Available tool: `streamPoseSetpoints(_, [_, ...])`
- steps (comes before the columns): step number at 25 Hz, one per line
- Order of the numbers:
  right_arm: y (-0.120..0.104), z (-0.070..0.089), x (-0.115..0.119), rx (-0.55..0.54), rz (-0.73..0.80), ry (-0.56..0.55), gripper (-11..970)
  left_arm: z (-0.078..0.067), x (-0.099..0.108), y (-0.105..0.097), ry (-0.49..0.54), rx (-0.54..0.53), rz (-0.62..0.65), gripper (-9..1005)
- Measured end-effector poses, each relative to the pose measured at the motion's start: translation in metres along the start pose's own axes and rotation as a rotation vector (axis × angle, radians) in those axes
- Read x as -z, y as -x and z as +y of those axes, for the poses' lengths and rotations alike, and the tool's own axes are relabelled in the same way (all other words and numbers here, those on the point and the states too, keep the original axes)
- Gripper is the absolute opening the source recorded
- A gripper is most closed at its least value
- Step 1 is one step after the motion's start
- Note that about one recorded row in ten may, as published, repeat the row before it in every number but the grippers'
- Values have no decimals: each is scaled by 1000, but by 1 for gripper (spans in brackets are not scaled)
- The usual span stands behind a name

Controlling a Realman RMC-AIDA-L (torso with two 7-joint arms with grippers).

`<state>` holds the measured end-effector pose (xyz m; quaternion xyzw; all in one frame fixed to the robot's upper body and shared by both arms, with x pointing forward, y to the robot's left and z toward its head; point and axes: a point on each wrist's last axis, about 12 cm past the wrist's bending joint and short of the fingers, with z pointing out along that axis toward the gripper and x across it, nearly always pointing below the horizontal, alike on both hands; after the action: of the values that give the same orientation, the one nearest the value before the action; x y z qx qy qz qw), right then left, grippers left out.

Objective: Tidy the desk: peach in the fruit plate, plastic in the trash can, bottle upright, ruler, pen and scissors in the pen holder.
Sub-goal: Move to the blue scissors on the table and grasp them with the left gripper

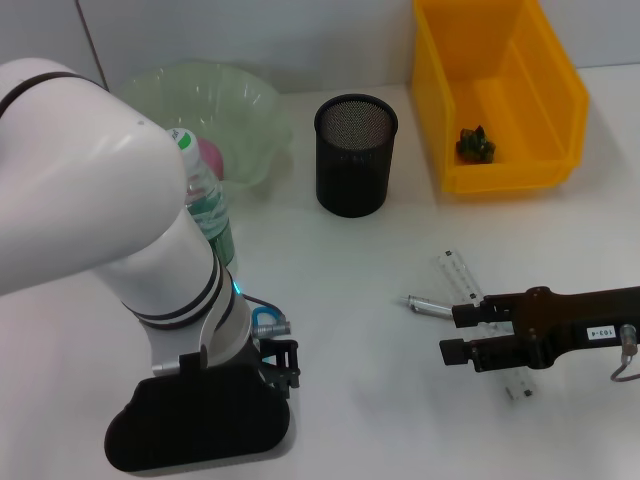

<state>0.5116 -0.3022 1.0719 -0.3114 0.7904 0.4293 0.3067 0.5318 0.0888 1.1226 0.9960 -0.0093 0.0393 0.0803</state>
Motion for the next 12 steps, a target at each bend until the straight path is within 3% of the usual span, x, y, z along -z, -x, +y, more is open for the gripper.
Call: streamPoseSetpoints(12, [-1,1,-2,-1,-2,5,649,0,-3,1,-9,1,-8,424])
